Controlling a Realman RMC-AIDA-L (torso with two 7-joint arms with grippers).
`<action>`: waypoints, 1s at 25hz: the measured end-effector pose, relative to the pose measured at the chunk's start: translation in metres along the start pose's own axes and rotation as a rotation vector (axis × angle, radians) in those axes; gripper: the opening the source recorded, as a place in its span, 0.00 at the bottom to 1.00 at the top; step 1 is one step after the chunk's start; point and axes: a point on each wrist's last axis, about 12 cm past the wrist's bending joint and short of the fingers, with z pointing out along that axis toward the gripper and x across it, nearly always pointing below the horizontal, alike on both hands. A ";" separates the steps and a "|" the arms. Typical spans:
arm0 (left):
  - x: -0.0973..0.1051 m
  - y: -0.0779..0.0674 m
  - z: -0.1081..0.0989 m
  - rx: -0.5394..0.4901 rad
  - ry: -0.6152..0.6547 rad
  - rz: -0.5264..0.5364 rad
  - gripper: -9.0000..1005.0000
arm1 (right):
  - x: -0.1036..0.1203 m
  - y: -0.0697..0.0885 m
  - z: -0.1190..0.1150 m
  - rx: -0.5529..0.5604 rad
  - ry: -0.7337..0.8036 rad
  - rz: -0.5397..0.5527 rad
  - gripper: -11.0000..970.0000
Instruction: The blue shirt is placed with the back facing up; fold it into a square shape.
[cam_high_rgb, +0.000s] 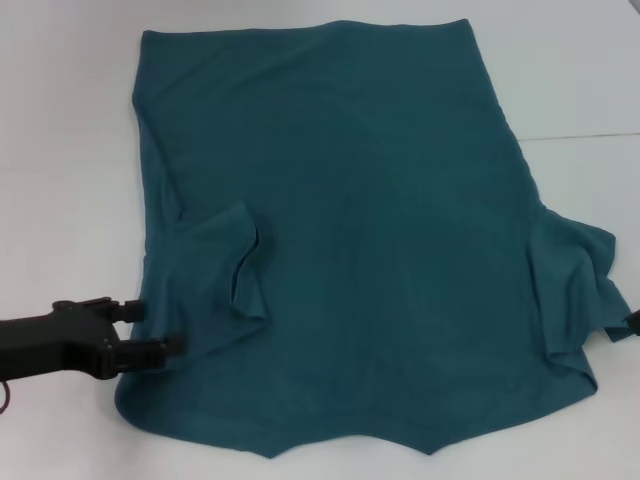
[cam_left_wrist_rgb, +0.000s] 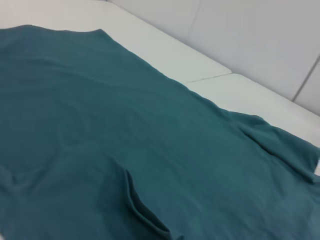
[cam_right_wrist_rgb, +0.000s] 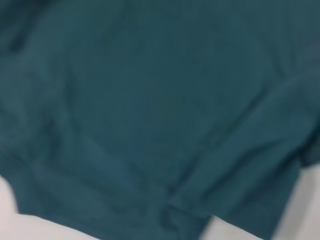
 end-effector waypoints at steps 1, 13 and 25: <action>-0.001 0.000 0.001 0.009 0.005 0.004 0.83 | -0.001 0.000 0.001 0.022 0.015 0.004 0.88; -0.005 0.004 0.009 0.055 0.039 -0.003 0.83 | -0.012 0.014 0.028 0.177 0.136 -0.014 0.88; -0.004 0.004 0.011 0.054 0.045 -0.006 0.83 | -0.021 0.021 0.045 0.232 0.141 0.006 0.88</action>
